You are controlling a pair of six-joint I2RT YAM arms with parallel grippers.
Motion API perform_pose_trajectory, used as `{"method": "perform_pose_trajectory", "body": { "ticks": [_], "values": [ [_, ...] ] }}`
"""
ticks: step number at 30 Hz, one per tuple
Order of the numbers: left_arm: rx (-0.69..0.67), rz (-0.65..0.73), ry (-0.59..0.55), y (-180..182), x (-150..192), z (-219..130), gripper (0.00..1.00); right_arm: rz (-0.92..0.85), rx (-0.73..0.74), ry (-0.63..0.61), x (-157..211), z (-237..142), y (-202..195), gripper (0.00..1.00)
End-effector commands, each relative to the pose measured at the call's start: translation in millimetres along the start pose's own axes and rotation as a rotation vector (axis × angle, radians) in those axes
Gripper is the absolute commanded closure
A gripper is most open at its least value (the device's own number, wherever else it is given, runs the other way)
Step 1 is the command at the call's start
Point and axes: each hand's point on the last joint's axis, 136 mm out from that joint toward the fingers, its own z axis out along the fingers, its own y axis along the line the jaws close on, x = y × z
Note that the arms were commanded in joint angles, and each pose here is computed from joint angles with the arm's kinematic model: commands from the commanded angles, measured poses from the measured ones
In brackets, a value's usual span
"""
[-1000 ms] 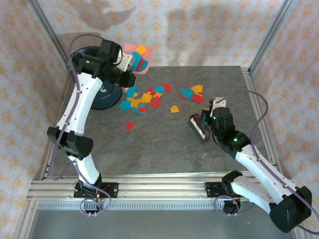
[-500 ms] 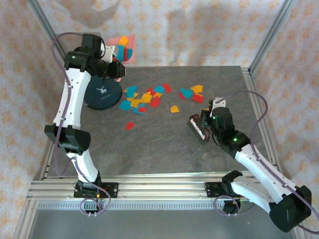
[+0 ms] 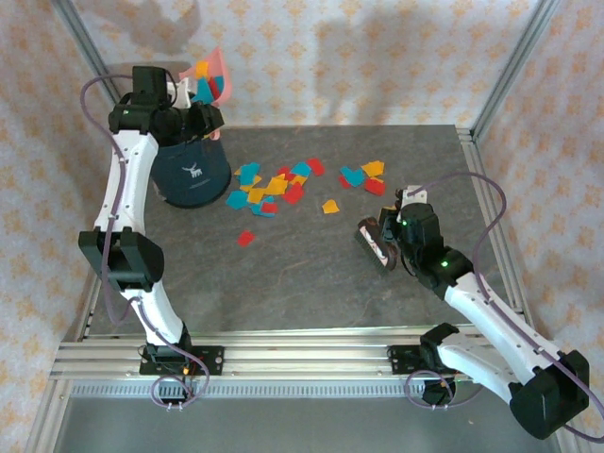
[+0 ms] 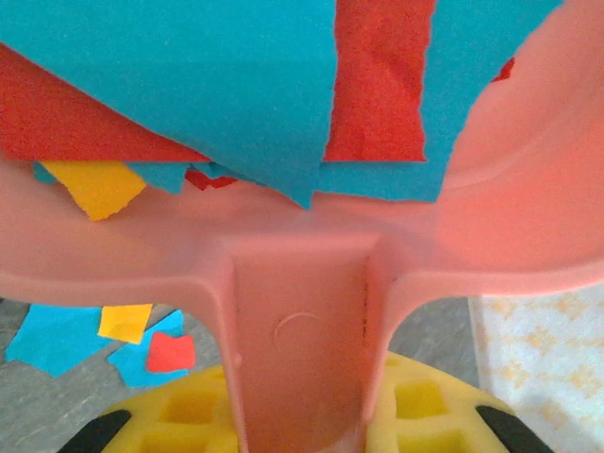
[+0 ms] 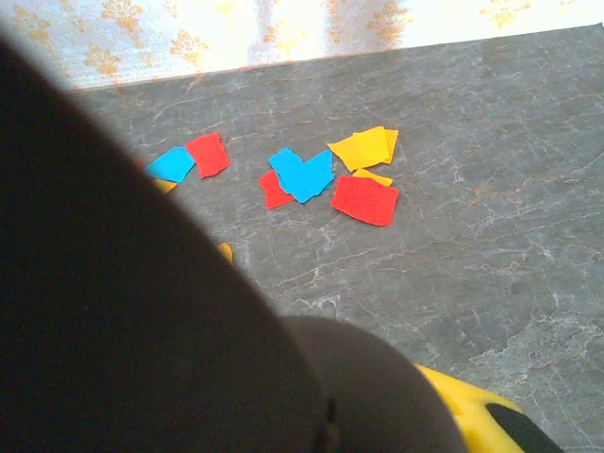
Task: Sweep away the paper scraps from the table
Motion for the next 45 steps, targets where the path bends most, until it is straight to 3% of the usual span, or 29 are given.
{"method": "perform_pose_trajectory", "body": {
  "ticks": [1,24,45],
  "values": [
    [0.113,-0.002,-0.081,-25,-21,-13,1.00,0.020,-0.007,-0.014,-4,-2,2,1.00],
    [0.296,-0.248,-0.185,-10,-50,-7,1.00,0.023,0.001,0.010,4,0,0,1.00],
    [0.575,-0.441,-0.247,-20,-63,-16,1.00,0.035,-0.001,0.021,9,1,0,1.00]
  ]
}}
